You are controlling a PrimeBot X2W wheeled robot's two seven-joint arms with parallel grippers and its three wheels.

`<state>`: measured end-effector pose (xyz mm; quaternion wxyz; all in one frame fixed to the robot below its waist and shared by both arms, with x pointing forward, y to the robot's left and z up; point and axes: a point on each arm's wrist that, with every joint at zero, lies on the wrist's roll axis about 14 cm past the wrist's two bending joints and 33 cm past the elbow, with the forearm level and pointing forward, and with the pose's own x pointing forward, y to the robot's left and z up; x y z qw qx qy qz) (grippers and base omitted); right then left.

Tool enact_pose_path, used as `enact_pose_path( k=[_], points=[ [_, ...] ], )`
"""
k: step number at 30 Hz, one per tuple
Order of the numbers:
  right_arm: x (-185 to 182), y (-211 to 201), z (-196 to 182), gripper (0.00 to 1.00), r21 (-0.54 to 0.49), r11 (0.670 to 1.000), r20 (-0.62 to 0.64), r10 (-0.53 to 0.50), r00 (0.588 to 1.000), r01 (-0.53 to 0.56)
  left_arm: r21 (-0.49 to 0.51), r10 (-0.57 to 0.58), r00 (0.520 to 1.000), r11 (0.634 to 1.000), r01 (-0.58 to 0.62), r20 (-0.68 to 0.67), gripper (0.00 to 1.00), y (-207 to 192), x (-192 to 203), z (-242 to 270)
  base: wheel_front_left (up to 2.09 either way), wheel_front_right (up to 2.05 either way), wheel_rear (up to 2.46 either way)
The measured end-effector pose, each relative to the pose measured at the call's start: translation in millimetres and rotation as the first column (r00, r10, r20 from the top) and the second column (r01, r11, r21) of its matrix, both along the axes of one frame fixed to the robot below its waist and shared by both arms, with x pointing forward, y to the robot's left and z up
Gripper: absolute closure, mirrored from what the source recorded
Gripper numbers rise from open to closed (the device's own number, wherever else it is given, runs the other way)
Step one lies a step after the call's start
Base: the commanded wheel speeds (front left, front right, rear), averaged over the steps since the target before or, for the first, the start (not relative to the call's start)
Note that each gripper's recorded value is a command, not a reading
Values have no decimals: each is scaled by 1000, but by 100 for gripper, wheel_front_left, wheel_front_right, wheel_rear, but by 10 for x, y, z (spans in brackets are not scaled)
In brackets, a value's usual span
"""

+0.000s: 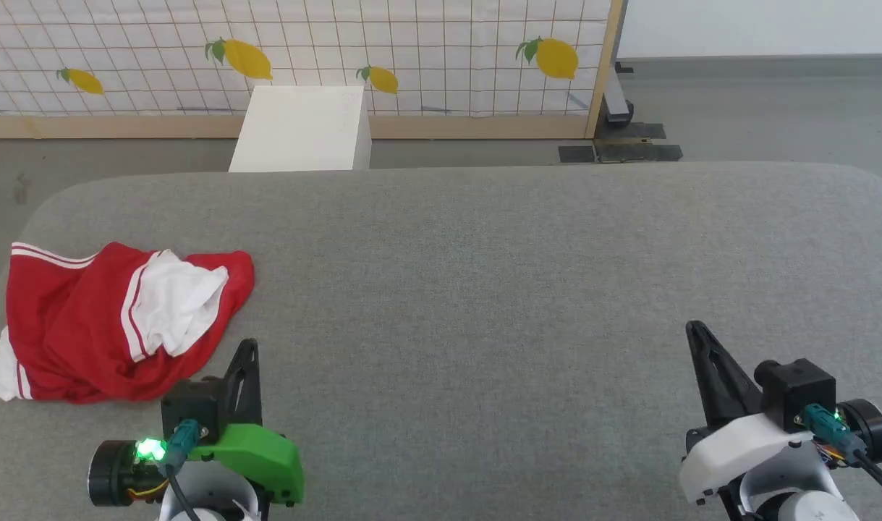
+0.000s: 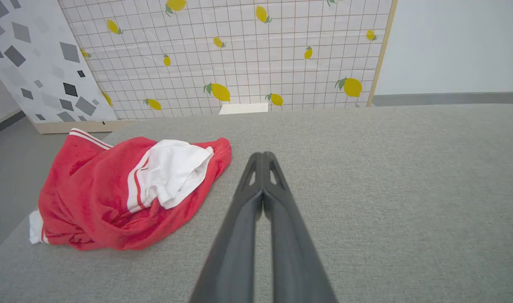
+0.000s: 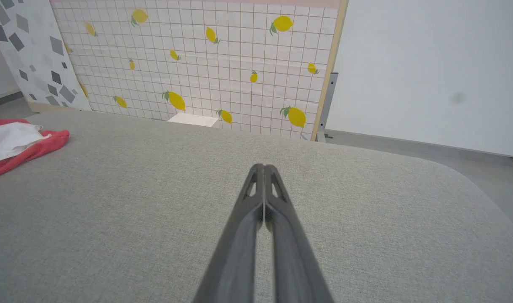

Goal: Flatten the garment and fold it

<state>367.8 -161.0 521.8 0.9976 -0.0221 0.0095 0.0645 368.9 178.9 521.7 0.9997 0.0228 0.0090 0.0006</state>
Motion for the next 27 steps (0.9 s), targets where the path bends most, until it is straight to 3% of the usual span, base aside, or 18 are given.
enact_pose_path(
  k=[27],
  points=[
    [0, -1, 0, 100, 0, 1000, 0, 0, 1000, 0, 0, 0, 1000, 1000, 0, 0, 100, 1, 0, 0, 0, 0, 0]
  ],
)
